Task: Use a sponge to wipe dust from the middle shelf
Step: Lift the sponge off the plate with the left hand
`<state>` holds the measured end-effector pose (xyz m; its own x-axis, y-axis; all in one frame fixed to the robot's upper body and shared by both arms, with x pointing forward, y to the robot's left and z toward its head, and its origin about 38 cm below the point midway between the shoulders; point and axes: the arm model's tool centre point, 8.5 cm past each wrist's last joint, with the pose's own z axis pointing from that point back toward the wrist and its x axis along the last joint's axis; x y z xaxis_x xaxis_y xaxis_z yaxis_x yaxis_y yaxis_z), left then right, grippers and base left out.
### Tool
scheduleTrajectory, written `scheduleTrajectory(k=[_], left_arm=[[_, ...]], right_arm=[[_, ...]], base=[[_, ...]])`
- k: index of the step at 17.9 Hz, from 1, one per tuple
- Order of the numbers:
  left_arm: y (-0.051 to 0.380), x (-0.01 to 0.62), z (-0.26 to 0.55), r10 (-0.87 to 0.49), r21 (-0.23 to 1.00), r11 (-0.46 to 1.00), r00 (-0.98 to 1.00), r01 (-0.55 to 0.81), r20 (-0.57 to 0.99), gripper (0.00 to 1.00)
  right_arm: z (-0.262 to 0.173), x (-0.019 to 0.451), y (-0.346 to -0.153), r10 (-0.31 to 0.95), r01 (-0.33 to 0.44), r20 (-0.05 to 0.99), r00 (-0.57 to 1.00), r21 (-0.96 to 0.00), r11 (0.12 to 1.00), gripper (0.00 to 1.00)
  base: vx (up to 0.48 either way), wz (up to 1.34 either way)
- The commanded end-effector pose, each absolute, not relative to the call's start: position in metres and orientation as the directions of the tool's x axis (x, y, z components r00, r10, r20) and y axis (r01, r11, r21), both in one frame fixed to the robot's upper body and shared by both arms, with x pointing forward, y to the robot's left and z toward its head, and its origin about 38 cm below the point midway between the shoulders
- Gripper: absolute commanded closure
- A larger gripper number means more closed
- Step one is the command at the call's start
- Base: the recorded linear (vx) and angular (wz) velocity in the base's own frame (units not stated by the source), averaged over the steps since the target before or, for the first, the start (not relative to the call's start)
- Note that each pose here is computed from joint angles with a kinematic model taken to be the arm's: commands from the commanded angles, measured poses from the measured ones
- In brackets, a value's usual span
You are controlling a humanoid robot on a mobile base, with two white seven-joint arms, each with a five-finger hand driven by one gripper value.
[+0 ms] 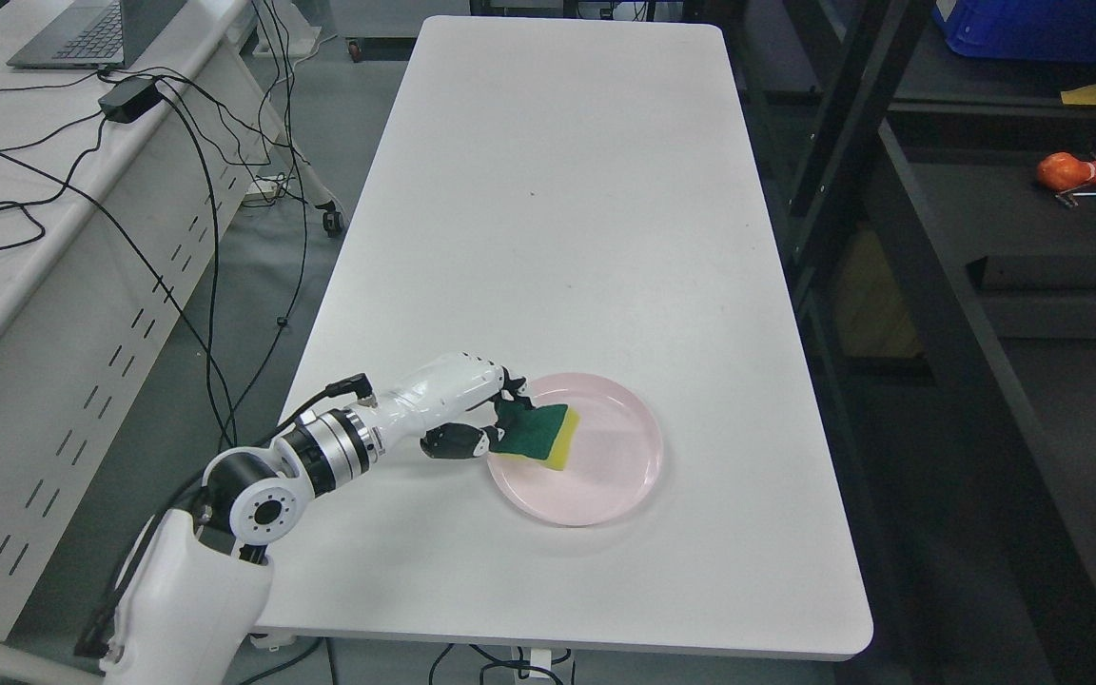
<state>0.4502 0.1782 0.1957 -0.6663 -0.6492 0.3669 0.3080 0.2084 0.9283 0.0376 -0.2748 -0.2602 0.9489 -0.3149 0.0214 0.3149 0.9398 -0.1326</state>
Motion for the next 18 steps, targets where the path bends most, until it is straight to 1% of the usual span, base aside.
scheduleTrajectory(k=[1,2,4,7,9,11,18], left_arm=[[0.229,0.465,0.263,-0.601,0.847,0.505,-0.637,0.166,0.483,1.00],[0.229,0.464,0.274,-0.569,0.824,0.545,-0.653,0.156,0.500,1.00],[0.230,0.457,0.288,-0.476,0.734,0.662,-0.671,0.154,0.569,1.00],[0.244,0.446,0.282,-0.384,0.629,0.760,-0.667,0.165,0.638,1.00],[0.247,0.439,0.267,-0.339,0.580,0.789,-0.645,0.201,0.685,1.00],[0.249,0.430,0.254,-0.324,0.558,0.799,-0.622,0.223,0.713,1.00],[0.247,0.418,0.234,-0.293,0.529,0.807,-0.598,0.263,0.746,1.00]], right_arm=[[-0.259,0.043,-0.287,-0.314,0.317,0.044,0.948,-0.147,0.937,0.00],[-0.259,0.043,-0.287,-0.314,0.317,0.044,0.948,-0.147,0.937,0.00],[-0.259,0.043,-0.287,-0.314,0.317,0.044,0.948,-0.147,0.937,0.00],[-0.259,0.043,-0.287,-0.314,0.317,0.044,0.948,-0.147,0.937,0.00],[-0.259,0.043,-0.287,-0.314,0.317,0.044,0.948,-0.147,0.937,0.00],[-0.259,0.043,-0.287,-0.314,0.317,0.044,0.948,-0.147,0.937,0.00],[-0.259,0.043,-0.287,-0.314,0.317,0.044,0.948,-0.147,0.937,0.00]], base=[[0.000,0.00],[0.000,0.00],[0.000,0.00],[0.000,0.00],[-0.015,-0.06],[-0.040,-0.16],[-0.096,-0.38]])
